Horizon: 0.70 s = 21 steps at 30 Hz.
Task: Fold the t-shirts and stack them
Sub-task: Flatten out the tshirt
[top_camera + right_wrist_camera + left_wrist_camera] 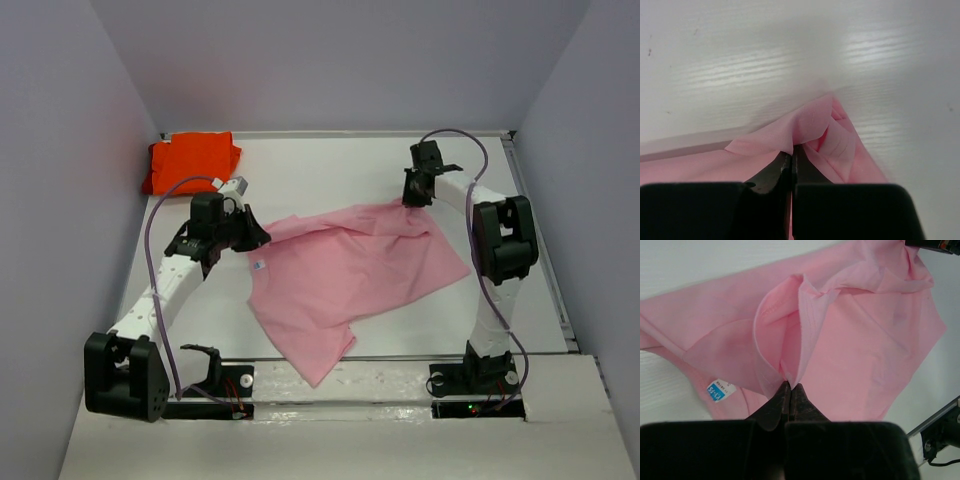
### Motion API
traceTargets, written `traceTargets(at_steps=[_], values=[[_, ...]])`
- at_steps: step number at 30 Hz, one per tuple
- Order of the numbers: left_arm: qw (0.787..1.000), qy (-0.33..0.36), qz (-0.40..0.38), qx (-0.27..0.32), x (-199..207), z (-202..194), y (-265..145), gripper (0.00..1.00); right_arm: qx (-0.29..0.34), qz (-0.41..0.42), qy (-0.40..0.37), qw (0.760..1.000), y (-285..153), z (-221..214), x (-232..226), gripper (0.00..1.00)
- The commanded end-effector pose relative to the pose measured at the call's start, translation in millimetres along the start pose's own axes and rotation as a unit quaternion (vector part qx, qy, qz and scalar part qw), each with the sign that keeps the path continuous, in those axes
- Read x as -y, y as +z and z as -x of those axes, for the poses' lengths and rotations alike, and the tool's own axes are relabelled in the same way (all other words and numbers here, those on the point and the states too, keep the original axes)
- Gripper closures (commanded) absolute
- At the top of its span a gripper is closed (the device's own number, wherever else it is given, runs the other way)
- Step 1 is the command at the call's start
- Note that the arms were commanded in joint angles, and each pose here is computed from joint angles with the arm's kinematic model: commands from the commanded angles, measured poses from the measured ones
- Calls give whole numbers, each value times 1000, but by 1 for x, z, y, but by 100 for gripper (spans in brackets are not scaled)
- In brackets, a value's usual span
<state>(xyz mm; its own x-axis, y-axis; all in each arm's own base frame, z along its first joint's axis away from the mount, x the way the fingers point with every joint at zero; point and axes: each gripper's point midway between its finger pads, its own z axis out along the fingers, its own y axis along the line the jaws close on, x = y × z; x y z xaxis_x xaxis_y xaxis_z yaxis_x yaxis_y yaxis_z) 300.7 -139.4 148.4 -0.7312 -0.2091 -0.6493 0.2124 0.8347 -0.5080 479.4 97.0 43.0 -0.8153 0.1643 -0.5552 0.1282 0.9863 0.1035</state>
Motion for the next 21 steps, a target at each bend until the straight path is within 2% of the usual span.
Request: traceTargets(at_steps=[1, 11, 12, 13, 16, 18, 19, 21], values=[[1000, 19, -4, 13, 3, 3, -10, 100, 29, -32, 10, 999, -1, 34, 23, 100], [1000, 17, -12, 5, 3, -11, -14, 100, 21, -32, 24, 999, 9, 41, 33, 99], [1000, 14, -12, 2, 3, -13, -13, 100, 18, -24, 24, 999, 9, 40, 30, 93], [1000, 9, -15, -7, 2, -18, -11, 100, 15, -19, 26, 999, 10, 38, 29, 76], [999, 0, -38, -3, 11, -18, -13, 95, 11, -9, 28, 1000, 8, 35, 25, 51], [997, -8, -71, -5, 25, -20, -17, 90, 15, -6, 26, 1000, 3, 37, 25, 44], [995, -18, -101, -5, 36, -21, -22, 84, 15, -4, 24, 1000, 2, 37, 25, 40], [991, -20, -135, -6, 50, -23, -26, 70, 18, -3, 25, 1000, -1, 39, 24, 37]])
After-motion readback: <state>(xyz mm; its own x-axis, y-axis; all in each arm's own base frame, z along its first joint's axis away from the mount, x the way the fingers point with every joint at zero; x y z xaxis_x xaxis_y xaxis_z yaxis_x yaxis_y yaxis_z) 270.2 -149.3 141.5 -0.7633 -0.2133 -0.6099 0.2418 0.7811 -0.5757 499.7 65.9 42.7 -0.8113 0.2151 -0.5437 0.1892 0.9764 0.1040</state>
